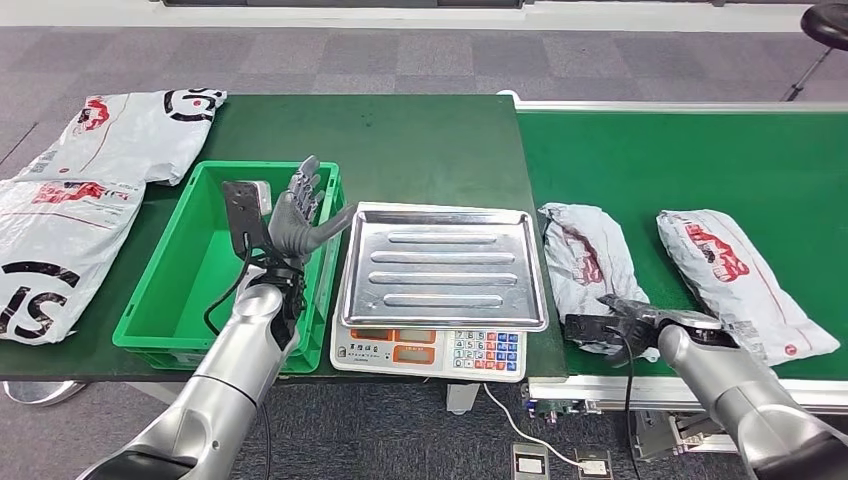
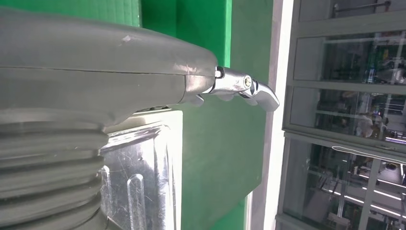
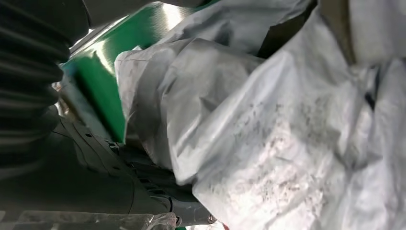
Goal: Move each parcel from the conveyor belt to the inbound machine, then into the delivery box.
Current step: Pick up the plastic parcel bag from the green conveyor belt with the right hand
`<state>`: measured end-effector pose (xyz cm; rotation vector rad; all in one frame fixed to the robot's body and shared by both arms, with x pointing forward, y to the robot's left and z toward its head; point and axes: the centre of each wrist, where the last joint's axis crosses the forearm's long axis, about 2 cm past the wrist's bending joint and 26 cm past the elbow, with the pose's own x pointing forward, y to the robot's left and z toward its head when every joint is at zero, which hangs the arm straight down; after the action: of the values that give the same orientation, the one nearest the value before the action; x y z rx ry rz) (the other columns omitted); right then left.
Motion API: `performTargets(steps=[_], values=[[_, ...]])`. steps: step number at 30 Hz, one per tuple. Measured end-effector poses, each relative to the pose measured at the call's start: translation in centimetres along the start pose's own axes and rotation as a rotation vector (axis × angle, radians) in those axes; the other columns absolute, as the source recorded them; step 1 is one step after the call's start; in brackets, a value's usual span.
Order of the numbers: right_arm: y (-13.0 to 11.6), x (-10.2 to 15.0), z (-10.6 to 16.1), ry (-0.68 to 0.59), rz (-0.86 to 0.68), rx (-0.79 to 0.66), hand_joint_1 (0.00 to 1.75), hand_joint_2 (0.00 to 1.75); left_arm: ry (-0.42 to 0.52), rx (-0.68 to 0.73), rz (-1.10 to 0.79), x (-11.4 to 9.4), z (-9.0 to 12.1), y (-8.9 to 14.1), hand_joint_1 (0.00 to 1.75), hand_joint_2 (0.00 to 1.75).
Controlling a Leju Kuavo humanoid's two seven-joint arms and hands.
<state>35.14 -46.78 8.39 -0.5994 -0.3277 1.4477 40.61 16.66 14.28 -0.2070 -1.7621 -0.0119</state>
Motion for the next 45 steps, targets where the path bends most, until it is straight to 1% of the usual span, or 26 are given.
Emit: performTargets(steps=[5, 9, 12, 15, 19, 21, 25, 26, 29, 31, 33, 37, 40, 42, 45], values=[[0.2, -0.5, 0.1, 0.021, 0.047, 0.005, 0.00, 1.75, 0.003, -0.001, 0.003, -0.1, 0.1, -0.2, 0.00, 1.75], [0.2, -0.7, 0.1, 0.025, 0.065, 0.008, 1.75, 1.75, 0.005, -0.002, 0.004, -0.1, 0.1, -0.3, 0.00, 1.75], [-0.1, -0.6, 0.2, 0.002, 0.058, 0.003, 1.75, 1.75, 0.003, -0.001, 0.004, -0.1, 0.1, -0.3, 0.00, 1.75], [-1.2, -0.1, 0.4, -0.056, 0.017, -0.025, 1.75, 1.75, -0.002, 0.002, 0.003, -0.2, 0.1, -0.1, 0.00, 1.75], [-3.4, 1.7, 0.8, -0.145, -0.048, -0.124, 1.75, 1.75, -0.011, 0.012, -0.010, -0.2, 0.2, 0.7, 0.00, 1.75], [-5.1, 3.1, 1.2, -0.186, -0.087, -0.236, 1.75, 1.75, -0.017, 0.021, -0.022, -0.3, 0.5, 1.4, 0.00, 1.75], [-8.5, 6.3, 2.6, -0.215, -0.201, -0.516, 1.75, 1.75, -0.019, 0.032, -0.050, -0.7, 1.4, 2.3, 0.00, 1.75], [-9.1, 7.1, 3.0, -0.220, -0.232, -0.569, 1.75, 1.75, -0.020, 0.033, -0.057, -0.7, 1.5, 2.4, 0.00, 1.75], [-10.0, 8.4, 3.9, -0.239, -0.297, -0.664, 1.75, 1.75, -0.021, 0.031, -0.072, -0.6, 1.7, 2.6, 0.00, 1.75], [-10.3, 8.9, 4.4, -0.253, -0.339, -0.746, 1.75, 1.75, -0.023, 0.029, -0.080, -0.6, 1.7, 2.7, 0.00, 1.75], [-10.6, 9.4, 5.1, -0.265, -0.386, -0.870, 1.75, 1.75, -0.025, 0.026, -0.087, -0.6, 1.7, 2.6, 0.00, 1.75], [-12.1, 9.8, 7.7, -0.272, -0.453, -1.178, 1.75, 1.75, -0.032, 0.023, -0.096, -0.6, 1.7, 2.3, 0.00, 1.75], [-13.3, 10.0, 9.8, -0.288, -0.471, -1.360, 1.75, 1.75, -0.040, 0.019, -0.097, -0.6, 1.7, 1.9, 0.00, 1.75], [-13.8, 10.2, 10.9, -0.303, -0.481, -1.441, 1.75, 1.75, -0.044, 0.016, -0.095, -0.5, 1.6, 1.6, 0.00, 1.75], [-14.3, 10.6, 11.7, -0.323, -0.495, -1.489, 1.75, 1.75, -0.046, 0.013, -0.091, -0.5, 1.5, 1.2, 0.00, 1.75]])
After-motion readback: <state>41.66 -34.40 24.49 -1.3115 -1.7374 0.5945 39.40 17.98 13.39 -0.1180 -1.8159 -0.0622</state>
